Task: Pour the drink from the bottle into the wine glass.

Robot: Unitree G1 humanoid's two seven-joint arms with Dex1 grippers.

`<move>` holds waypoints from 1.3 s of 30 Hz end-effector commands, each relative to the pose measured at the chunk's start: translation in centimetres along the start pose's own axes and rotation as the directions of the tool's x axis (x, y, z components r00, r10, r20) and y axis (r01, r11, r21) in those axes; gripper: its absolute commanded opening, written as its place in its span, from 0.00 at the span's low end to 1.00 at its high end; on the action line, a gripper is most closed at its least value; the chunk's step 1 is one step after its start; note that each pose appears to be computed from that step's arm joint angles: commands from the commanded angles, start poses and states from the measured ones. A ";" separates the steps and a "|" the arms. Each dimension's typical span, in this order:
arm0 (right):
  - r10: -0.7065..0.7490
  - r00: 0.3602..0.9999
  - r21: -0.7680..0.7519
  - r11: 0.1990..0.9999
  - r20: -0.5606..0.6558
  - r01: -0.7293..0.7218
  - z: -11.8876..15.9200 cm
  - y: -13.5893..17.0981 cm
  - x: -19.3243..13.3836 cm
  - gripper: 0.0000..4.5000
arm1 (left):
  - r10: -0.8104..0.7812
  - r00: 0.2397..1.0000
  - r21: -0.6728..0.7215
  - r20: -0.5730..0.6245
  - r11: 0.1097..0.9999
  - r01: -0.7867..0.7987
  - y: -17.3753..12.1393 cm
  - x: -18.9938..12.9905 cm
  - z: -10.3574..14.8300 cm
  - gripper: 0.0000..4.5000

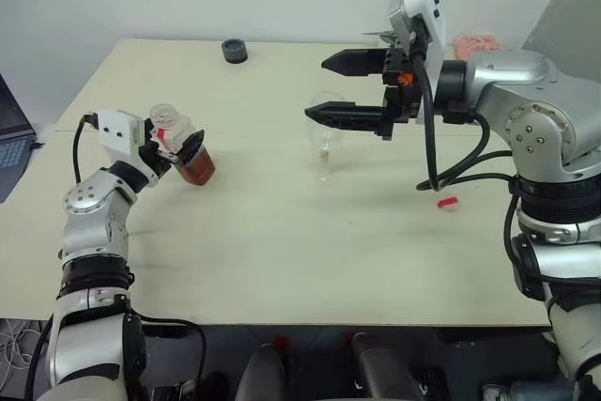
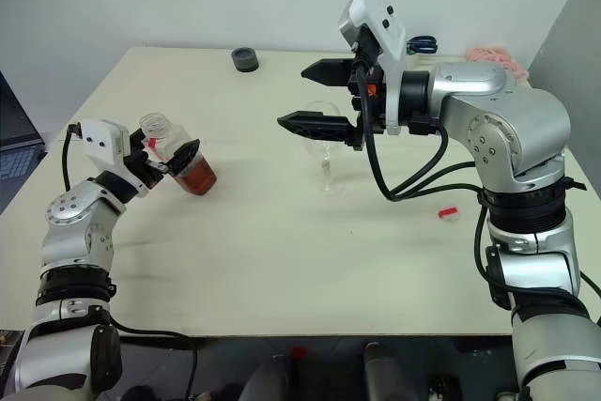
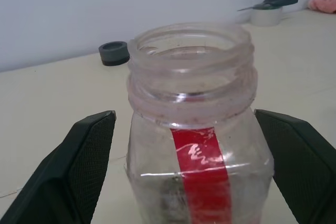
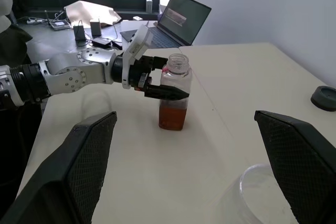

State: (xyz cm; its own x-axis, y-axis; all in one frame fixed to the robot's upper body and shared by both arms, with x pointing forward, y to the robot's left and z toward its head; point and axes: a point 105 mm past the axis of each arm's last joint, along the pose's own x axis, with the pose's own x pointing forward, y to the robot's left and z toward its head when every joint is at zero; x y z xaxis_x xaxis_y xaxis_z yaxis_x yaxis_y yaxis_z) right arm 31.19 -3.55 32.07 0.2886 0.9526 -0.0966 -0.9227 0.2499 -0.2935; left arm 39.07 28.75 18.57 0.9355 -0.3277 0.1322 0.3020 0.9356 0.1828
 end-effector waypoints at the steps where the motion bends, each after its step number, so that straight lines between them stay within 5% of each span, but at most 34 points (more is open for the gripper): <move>1: -0.003 1.000 -0.047 0.999 0.019 0.004 1.0 0.4 -0.1 0.99 | -0.017 0.998 0.017 0.057 1.000 0.016 0.0 0.5 1.4 1.00; 5: -0.008 1.000 -0.046 0.999 0.008 0.008 0.8 0.4 -0.1 0.99 | -0.021 0.997 0.004 0.071 1.000 0.021 -0.2 0.7 1.5 1.00; 8: -0.017 1.000 -0.048 0.999 0.002 0.017 0.7 0.3 -0.1 1.00 | -0.030 0.997 -0.010 0.067 0.999 0.031 -0.3 0.8 1.2 0.88; 14: -0.051 0.999 -0.048 0.998 -0.001 0.051 0.4 -0.2 -0.4 1.00 | -0.028 0.998 -0.010 0.059 1.000 0.028 -0.3 1.1 1.0 0.44; 16: -0.069 0.998 -0.051 0.996 0.000 0.069 0.4 -0.4 -0.6 1.00 | -0.027 0.998 -0.009 0.055 1.000 0.027 -0.1 1.2 1.0 0.38; 23: -0.180 0.979 -0.057 0.981 0.099 0.187 0.7 -1.1 -3.4 1.00 | -0.073 0.995 0.015 0.073 0.997 0.072 -1.1 2.7 2.4 0.37; 29: -0.258 0.958 -0.072 0.961 0.123 0.268 -0.3 0.8 -8.1 1.00 | -0.195 0.969 0.155 0.149 0.973 0.172 -4.0 6.1 7.8 0.37; 39: -0.397 0.918 -0.006 0.918 -0.020 0.397 -5.5 3.6 -10.2 1.00 | -0.386 0.911 0.448 0.143 0.846 0.289 -10.0 10.4 12.8 0.37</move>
State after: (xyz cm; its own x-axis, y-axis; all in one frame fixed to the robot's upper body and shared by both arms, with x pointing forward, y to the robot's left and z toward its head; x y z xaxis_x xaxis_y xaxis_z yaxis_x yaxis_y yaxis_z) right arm 26.88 -13.64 25.85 0.6277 0.7780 -0.0288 -0.7581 0.6024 -0.2497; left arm 43.66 15.05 28.81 0.7276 -0.6677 0.1577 0.4881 0.6653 0.5649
